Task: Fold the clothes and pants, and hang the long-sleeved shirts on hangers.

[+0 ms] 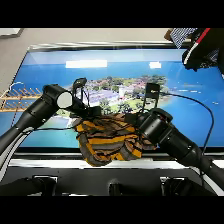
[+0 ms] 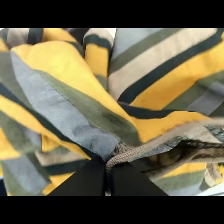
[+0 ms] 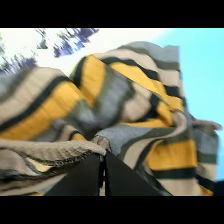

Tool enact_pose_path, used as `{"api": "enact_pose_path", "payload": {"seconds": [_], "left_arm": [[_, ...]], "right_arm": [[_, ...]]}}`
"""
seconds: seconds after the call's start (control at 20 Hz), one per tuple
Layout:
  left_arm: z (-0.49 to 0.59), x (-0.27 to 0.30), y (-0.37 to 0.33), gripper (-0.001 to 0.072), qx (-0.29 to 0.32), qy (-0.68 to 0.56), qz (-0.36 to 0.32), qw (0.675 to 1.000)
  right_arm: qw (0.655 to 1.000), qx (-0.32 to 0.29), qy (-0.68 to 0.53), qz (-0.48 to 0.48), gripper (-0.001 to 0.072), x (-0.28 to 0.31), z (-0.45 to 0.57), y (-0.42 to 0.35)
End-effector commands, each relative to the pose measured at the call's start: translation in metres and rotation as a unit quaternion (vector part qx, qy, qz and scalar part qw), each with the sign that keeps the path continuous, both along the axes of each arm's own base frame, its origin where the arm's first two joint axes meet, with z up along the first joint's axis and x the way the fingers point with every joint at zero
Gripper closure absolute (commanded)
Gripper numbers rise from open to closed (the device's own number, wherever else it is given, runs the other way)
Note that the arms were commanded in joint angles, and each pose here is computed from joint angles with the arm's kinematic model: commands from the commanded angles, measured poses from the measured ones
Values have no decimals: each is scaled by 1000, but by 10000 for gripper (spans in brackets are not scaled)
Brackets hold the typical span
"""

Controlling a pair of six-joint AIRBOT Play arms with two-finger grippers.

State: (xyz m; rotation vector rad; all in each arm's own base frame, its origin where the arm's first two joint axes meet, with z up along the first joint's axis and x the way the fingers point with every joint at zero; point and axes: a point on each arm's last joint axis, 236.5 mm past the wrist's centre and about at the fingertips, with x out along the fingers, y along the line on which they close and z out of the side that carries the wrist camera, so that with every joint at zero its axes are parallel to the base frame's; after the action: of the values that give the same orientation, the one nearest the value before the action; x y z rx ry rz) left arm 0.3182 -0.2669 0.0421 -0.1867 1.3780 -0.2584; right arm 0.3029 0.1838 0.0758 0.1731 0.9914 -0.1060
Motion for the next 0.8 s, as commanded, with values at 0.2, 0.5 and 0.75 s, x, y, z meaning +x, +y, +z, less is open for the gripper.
{"api": "enact_pose_path", "payload": {"seconds": [0.2, 0.5, 0.75], "left_arm": [[-5, 12, -24, 672, -50, -1, 9, 999], [-6, 12, -24, 649, -49, -1, 9, 999], [-5, 24, -11, 220, -49, -8, 21, 999]], "right_arm": [[999, -18, -16, -46, 682, 4, 7, -20], [998, -12, -32, -57, 682, 6, 16, -24], [996, 50, -78, -11, 681, 26, 28, 13]]}}
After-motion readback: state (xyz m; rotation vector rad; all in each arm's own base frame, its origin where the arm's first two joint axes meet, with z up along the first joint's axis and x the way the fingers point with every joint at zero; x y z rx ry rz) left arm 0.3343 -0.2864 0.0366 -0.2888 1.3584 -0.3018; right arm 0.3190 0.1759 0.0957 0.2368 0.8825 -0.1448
